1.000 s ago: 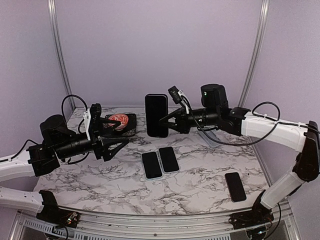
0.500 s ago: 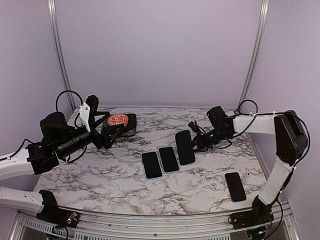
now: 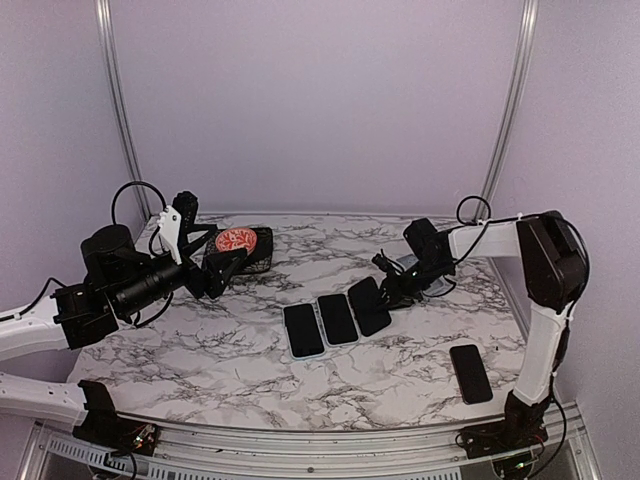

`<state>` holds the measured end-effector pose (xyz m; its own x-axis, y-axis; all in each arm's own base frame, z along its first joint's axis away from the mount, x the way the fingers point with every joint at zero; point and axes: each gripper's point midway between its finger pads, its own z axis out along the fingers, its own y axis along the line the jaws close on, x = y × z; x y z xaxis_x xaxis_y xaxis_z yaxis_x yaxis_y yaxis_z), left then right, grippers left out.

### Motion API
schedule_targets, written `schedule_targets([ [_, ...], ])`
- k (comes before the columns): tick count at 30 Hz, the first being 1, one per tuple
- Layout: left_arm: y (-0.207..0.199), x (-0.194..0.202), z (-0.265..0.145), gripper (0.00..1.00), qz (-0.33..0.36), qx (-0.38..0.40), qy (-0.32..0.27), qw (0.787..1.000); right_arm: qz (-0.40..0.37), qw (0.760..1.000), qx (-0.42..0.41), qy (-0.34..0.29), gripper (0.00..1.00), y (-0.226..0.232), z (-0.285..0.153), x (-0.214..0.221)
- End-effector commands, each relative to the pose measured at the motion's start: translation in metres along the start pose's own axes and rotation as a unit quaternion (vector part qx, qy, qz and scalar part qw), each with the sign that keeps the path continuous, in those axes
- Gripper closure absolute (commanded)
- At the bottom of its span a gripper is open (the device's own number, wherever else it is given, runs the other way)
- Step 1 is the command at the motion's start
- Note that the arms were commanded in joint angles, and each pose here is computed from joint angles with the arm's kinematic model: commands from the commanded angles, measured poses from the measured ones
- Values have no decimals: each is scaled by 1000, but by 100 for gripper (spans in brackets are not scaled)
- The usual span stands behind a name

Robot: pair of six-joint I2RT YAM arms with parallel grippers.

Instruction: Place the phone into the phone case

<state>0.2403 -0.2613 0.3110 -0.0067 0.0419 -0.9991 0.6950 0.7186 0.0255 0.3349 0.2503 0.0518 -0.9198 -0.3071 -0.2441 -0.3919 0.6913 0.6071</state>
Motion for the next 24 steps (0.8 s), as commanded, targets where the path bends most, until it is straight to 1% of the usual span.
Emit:
schedule_targets([
  [1, 5, -20, -5, 13, 3, -10, -21, 1000, 6, 998, 64, 4, 77, -26, -1, -7],
  [6, 4, -19, -4, 13, 4, -9, -19, 1000, 19, 995, 98, 11, 77, -39, -2, -4],
  [10, 5, -19, -4, 12, 5, -11, -20, 1000, 23, 994, 109, 9, 76, -32, -13, -2],
  [14, 5, -18, -3, 12, 6, -13, -17, 1000, 23, 988, 154, 6, 67, -33, -31, 0],
  [16, 5, -17, -3, 12, 6, -11, -16, 1000, 17, 981, 193, -18, 61, -35, -50, -11],
  [17, 5, -17, -3, 12, 6, -11, -16, 1000, 14, 975, 218, -39, 60, -35, -63, -21],
  [19, 5, -17, -3, 12, 6, -11, -16, 1000, 17, 949, 303, -84, 57, -51, -94, -40],
  [21, 5, -17, -3, 12, 6, -13, -16, 1000, 19, 919, 379, -111, 51, -69, -118, -54],
  [22, 6, -17, -3, 12, 6, -14, -17, 1000, 21, 904, 411, -115, 48, -80, -125, -57],
  [23, 6, -17, -3, 12, 6, -14, -16, 1000, 24, 892, 437, -112, 42, -91, -128, -59],
  [24, 6, -17, -3, 12, 6, -14, -16, 1000, 24, 886, 452, -104, 37, -101, -128, -61],
])
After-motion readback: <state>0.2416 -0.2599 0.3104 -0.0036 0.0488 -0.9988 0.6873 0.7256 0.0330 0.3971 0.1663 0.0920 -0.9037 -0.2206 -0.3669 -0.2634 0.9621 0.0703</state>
